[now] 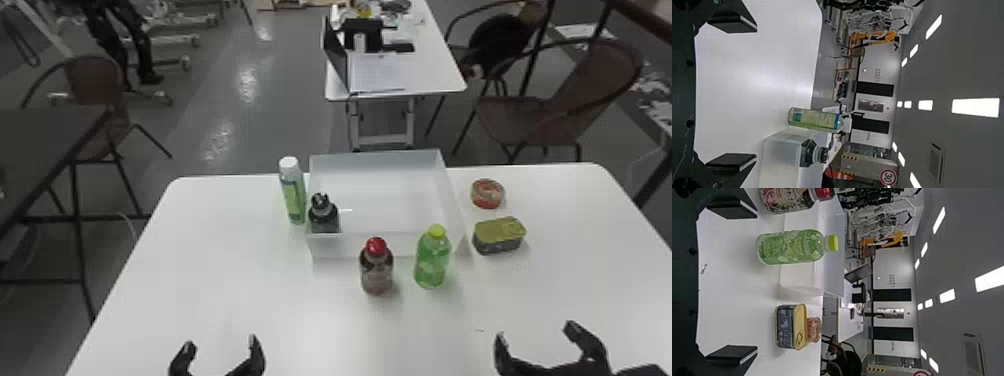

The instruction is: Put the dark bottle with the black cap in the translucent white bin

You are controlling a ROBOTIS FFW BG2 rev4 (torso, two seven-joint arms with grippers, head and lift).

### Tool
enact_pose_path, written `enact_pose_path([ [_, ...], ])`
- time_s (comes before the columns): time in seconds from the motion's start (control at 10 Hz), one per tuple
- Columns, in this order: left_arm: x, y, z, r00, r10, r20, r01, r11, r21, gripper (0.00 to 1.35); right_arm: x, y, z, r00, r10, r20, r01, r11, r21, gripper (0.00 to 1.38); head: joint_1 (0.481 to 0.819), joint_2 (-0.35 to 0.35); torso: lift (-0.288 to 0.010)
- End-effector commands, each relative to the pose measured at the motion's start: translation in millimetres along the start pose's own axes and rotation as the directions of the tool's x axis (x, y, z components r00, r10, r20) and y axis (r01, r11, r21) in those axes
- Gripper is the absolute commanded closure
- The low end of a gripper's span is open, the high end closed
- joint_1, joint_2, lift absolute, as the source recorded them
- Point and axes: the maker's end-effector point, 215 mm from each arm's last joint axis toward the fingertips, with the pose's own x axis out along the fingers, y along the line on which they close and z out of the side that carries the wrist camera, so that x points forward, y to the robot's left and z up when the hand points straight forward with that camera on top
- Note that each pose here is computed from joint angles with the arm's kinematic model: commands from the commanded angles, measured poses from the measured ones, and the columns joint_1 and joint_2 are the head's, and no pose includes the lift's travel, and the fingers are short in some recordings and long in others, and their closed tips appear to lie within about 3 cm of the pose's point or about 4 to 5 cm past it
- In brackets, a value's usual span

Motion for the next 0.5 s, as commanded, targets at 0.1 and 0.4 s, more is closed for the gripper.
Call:
enact_pose_path([
  [0.1, 2.1, 6.9, 5.2, 1.000, -0.005, 0.009, 0.005, 1.000, 0.015, 0.14, -0.2, -0.3, 0.0, 1.000, -0.003, 0.000, 0.003, 1.000, 0.001, 0.09, 0.695, 0.138, -0.032],
  [0.4, 7.6, -3.5, 8.3, 1.000, -0.021, 0.018, 0.021, 1.000, 0.006, 0.14, 0.1, -0.4, -0.8, 1.000, -0.003, -0.001, 0.003, 1.000, 0.001, 0.09, 0.695, 0.136, -0.032],
])
